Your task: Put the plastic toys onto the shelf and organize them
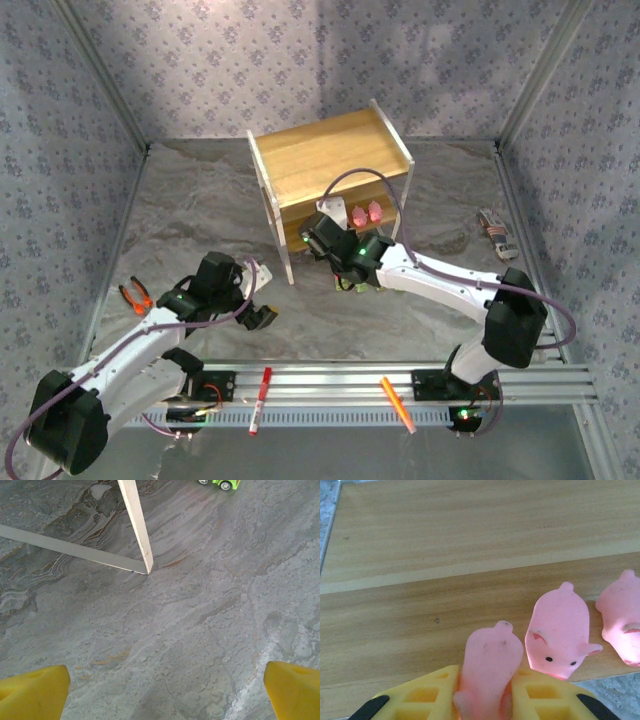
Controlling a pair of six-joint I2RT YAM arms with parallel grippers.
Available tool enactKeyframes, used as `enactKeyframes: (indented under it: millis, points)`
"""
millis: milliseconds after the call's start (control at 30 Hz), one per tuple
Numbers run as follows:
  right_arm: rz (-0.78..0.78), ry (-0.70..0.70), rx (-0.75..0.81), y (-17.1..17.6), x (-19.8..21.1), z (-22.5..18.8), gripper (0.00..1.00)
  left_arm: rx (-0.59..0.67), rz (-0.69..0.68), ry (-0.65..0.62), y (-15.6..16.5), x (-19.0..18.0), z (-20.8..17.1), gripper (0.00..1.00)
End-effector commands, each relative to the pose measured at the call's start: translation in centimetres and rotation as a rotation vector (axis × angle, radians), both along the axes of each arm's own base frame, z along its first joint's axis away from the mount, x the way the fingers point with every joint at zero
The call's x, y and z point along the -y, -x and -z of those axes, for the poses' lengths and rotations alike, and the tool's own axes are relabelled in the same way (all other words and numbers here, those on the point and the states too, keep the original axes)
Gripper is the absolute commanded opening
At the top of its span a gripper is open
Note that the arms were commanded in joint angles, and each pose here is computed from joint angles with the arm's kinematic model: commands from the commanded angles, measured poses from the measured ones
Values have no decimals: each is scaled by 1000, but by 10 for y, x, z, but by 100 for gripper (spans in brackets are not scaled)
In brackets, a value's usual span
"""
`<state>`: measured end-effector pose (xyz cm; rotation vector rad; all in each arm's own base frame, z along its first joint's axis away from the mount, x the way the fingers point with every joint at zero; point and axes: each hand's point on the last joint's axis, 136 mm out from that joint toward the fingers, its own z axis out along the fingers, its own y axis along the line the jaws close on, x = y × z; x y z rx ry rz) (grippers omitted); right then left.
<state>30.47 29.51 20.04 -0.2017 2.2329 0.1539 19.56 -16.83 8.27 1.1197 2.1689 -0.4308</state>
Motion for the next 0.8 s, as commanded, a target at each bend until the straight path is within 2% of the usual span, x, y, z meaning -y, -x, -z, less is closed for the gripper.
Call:
enactKeyframes:
  millis: [0,767]
  points:
    - [-8,-18,17,-7,-7,-8,28,19,33,16,3,5,-4,100]
    - [22,-13,24,-21,-9,-2,29,18,32,16,3,4,-2,100]
